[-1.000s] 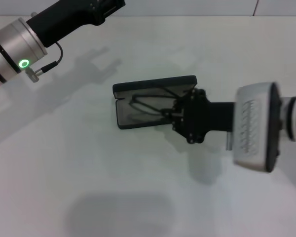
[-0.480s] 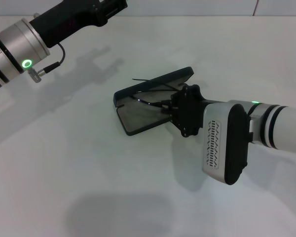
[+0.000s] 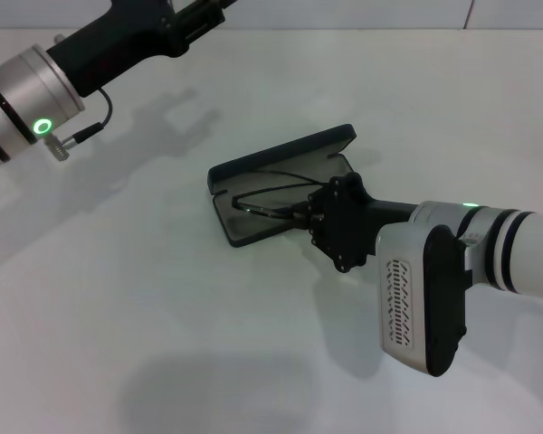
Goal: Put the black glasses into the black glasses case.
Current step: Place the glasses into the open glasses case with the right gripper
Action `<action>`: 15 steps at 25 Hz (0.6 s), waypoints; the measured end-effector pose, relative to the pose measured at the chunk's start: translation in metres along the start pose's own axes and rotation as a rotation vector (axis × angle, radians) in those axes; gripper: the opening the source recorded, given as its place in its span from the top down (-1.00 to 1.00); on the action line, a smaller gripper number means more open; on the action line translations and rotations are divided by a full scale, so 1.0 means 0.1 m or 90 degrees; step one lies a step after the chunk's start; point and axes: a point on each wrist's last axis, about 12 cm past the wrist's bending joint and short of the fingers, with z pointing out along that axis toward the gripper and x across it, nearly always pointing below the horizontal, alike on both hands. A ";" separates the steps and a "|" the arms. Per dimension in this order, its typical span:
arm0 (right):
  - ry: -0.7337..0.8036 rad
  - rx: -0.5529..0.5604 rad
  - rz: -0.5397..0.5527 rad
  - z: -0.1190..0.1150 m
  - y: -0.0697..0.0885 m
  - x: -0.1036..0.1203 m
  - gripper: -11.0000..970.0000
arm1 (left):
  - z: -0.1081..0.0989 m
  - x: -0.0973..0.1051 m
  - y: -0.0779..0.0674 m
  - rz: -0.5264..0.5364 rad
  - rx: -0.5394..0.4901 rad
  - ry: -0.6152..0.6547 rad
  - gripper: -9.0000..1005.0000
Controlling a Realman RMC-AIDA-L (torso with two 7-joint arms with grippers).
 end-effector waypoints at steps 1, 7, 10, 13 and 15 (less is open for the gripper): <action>0.000 0.000 0.000 0.00 0.00 0.00 0.76 | -0.01 0.01 0.00 -0.001 -0.002 0.000 -0.28; 0.023 0.011 -0.059 0.00 -0.08 0.03 0.76 | 0.00 0.02 -0.01 -0.002 0.000 0.000 -0.28; 0.039 0.009 -0.082 0.00 -0.07 0.07 0.76 | 0.01 0.01 -0.02 -0.002 0.003 -0.002 -0.28; 0.048 0.007 -0.091 0.01 -0.06 0.10 0.76 | 0.01 0.00 -0.01 -0.003 0.001 -0.007 -0.29; 0.051 0.008 -0.091 0.01 -0.07 0.11 0.76 | 0.01 0.00 -0.01 -0.003 0.000 -0.008 -0.29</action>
